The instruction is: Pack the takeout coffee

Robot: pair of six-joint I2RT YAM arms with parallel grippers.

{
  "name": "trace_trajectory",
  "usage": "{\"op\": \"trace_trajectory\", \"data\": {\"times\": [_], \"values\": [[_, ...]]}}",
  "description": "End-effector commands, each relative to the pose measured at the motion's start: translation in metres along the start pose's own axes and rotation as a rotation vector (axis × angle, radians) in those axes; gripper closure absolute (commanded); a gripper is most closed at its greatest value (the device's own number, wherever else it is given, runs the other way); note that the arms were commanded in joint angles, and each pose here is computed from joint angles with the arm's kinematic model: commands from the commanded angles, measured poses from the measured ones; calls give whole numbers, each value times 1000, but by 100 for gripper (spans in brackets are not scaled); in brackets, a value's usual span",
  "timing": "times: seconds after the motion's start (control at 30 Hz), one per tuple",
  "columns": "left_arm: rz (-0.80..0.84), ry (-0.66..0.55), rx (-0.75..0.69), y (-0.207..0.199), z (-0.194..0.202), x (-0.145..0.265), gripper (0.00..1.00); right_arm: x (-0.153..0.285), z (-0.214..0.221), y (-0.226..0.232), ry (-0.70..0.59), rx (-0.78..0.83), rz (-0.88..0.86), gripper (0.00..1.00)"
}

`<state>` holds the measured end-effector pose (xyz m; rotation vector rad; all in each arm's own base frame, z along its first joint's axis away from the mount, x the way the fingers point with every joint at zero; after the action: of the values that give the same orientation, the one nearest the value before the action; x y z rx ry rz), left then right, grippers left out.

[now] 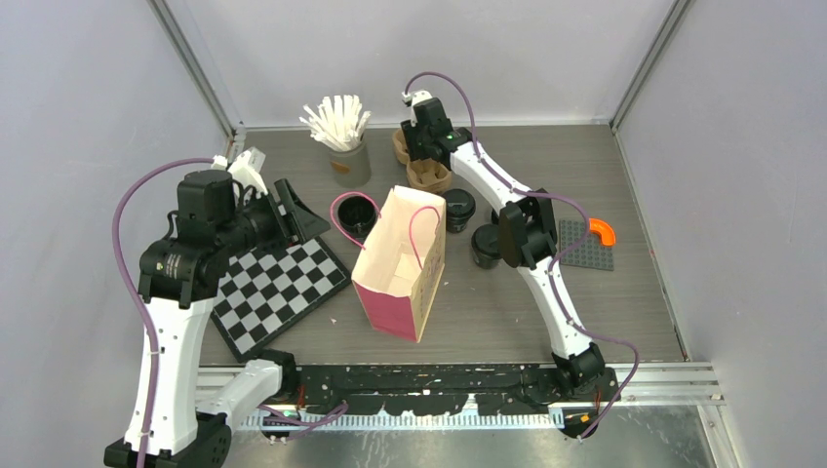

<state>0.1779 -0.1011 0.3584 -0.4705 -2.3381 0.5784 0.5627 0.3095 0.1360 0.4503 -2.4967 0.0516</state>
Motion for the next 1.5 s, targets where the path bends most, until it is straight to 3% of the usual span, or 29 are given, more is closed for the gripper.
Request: {"op": "trace_trajectory", "data": {"times": [0.0, 1.3, 1.47], "values": [[27, -35, -17, -5, -5, 4, 41, 25, -46, 4, -116, -12, -8, 50], [26, -12, -25, -2, -6, -5, 41, 3, -12, -4, -28, -16, 30, 50], [25, -14, -24, -3, -7, -4, 41, 4, -14, -4, -32, -12, 28, 61]]}}
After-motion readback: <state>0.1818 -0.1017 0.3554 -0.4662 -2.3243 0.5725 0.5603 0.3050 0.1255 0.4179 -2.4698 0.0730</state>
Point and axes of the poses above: each gripper's point midway between its finger pads, its own x axis back along the fingers, its own y axis along the line the jaws close on, z = x × y, the point moved 3 cm from there along x, back along the fingers, and after that the axes turned 6 degrees about -x, right-handed, at the moved point
